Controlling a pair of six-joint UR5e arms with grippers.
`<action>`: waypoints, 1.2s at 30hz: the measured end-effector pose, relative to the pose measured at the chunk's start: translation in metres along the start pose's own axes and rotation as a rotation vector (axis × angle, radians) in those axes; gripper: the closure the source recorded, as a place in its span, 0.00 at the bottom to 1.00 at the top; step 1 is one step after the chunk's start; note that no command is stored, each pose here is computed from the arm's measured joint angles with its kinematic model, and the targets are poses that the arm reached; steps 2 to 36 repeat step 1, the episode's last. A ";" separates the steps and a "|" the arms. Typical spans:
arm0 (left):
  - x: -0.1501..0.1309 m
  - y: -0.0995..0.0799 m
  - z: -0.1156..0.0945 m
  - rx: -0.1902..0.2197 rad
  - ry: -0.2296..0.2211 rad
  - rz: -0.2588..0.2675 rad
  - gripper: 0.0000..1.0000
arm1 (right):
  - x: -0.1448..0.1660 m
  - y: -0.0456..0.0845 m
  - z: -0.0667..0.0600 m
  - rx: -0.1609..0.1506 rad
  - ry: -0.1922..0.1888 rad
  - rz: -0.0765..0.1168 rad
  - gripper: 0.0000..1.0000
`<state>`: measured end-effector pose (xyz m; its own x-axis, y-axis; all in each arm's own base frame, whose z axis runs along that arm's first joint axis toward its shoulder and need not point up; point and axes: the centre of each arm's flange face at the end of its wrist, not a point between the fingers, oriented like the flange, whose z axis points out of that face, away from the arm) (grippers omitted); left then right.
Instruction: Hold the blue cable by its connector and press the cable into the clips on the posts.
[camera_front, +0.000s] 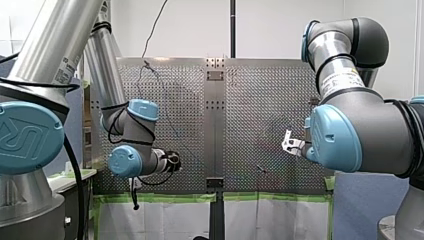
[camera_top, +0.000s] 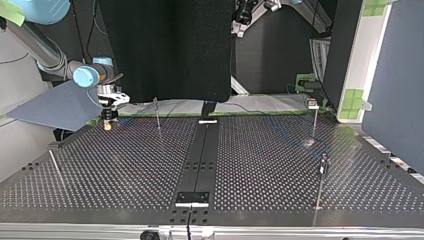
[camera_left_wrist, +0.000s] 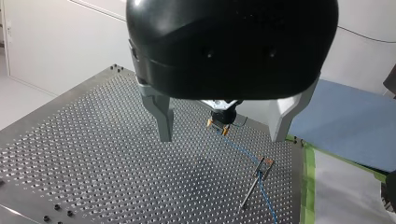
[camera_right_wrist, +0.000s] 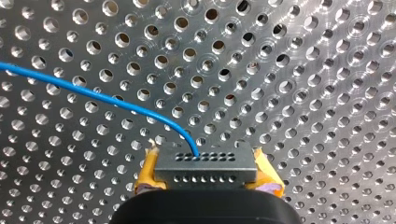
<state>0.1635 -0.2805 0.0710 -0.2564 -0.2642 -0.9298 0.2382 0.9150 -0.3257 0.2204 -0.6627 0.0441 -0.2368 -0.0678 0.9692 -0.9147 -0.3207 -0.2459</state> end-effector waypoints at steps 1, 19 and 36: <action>0.000 0.000 0.000 0.000 0.000 0.000 0.00 | 0.000 0.000 0.000 0.000 0.000 0.000 1.00; 0.000 0.000 0.000 0.000 0.000 0.000 0.00 | 0.000 0.000 0.000 0.000 0.000 0.000 1.00; 0.000 0.000 0.000 0.000 0.000 0.000 0.00 | 0.000 0.000 0.000 0.000 0.000 0.000 1.00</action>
